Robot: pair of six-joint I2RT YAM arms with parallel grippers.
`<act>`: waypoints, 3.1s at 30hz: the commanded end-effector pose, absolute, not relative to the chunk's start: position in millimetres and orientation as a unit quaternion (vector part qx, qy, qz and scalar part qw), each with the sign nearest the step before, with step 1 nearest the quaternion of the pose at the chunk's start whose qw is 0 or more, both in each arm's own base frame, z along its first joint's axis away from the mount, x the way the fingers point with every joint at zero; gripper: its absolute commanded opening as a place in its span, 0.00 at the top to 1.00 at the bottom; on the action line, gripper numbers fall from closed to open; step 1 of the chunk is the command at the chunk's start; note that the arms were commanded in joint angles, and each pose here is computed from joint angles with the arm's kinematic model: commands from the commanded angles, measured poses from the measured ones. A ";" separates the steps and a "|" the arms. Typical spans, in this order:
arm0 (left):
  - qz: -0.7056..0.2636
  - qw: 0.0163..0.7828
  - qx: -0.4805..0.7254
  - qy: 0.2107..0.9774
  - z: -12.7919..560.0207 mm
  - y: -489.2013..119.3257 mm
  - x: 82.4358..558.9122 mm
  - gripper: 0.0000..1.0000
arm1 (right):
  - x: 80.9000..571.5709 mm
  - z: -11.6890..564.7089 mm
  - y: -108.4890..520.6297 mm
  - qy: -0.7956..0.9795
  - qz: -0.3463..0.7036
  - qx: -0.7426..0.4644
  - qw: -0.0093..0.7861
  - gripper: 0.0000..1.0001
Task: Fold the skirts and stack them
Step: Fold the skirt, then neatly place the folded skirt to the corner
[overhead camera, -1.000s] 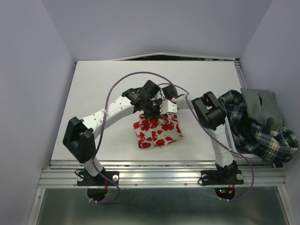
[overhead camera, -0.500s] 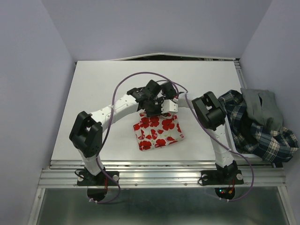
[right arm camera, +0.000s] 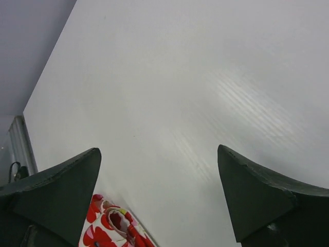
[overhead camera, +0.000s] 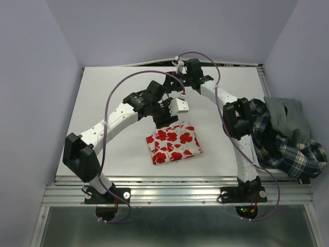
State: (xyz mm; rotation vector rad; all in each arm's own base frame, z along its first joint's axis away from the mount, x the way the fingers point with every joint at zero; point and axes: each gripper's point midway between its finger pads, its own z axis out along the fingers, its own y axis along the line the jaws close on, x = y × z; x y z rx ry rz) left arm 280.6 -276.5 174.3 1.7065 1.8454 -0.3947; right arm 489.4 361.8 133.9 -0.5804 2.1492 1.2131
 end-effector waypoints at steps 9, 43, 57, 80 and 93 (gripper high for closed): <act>-0.228 0.309 0.351 0.854 151.6 -245.5 313.5 0.50 | 424.2 193.5 273.9 0.817 0.336 -0.292 0.366 0.34; -0.098 0.305 0.138 0.937 101.9 -88.6 448.9 0.60 | 316.2 20.9 343.9 0.868 0.433 -0.211 0.125 0.46; -0.125 0.256 0.124 0.951 130.0 -163.1 342.6 0.02 | 366.0 154.3 334.0 0.844 0.471 -0.086 0.242 0.02; -0.049 0.125 0.078 0.988 -2.0 -190.9 383.8 0.31 | 430.6 174.9 199.0 0.869 0.347 -0.056 0.348 0.00; -0.131 0.339 0.069 0.929 132.7 -258.3 511.9 0.22 | 460.2 214.4 214.6 0.864 0.267 -0.072 0.421 0.00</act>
